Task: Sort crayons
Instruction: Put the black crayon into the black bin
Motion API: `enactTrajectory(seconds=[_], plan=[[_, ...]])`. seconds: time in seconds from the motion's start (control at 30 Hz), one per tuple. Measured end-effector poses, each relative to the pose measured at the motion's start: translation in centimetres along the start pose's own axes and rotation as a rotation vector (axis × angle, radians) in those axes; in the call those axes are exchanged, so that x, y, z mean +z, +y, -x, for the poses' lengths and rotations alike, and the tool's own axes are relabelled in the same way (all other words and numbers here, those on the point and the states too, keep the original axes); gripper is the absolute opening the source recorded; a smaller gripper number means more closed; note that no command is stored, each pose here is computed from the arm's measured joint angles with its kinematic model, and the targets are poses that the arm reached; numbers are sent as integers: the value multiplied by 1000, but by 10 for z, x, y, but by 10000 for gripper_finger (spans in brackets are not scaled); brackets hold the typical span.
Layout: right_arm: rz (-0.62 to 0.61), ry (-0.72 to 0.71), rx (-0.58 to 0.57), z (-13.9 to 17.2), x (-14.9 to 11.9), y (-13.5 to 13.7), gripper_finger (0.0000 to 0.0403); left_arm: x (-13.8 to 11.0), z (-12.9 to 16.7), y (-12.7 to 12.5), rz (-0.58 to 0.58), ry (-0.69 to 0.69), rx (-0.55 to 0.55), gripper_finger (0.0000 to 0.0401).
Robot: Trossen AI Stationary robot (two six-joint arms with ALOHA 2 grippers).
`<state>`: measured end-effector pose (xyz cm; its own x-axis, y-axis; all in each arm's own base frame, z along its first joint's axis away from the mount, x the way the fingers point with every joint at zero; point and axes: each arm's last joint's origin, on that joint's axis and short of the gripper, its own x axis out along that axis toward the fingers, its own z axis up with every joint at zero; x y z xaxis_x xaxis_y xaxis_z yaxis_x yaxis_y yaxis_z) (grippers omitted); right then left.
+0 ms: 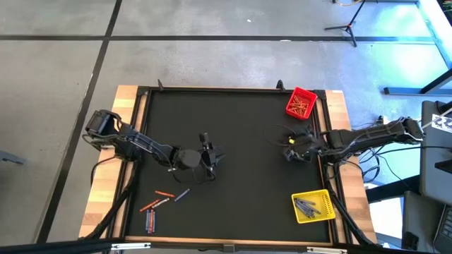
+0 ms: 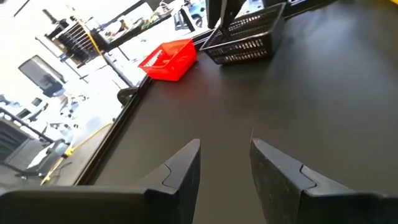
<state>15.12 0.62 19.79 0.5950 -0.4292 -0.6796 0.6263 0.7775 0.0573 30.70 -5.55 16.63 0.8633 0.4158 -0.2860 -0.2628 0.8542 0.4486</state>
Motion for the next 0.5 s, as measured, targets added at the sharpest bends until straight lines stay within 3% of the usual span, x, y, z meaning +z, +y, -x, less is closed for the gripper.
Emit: enactTrajectory(seconds=[0.17,0.33,0.5], plan=[[24,-156,111,1,16,14,172,12,15,-4,31,-41,8,131],[124,-324,177,1,27,37,172,31,40,2,69,-88,9,131],[211,-423,207,-9,30,60,172,35,63,16,173,-34,-28,131]])
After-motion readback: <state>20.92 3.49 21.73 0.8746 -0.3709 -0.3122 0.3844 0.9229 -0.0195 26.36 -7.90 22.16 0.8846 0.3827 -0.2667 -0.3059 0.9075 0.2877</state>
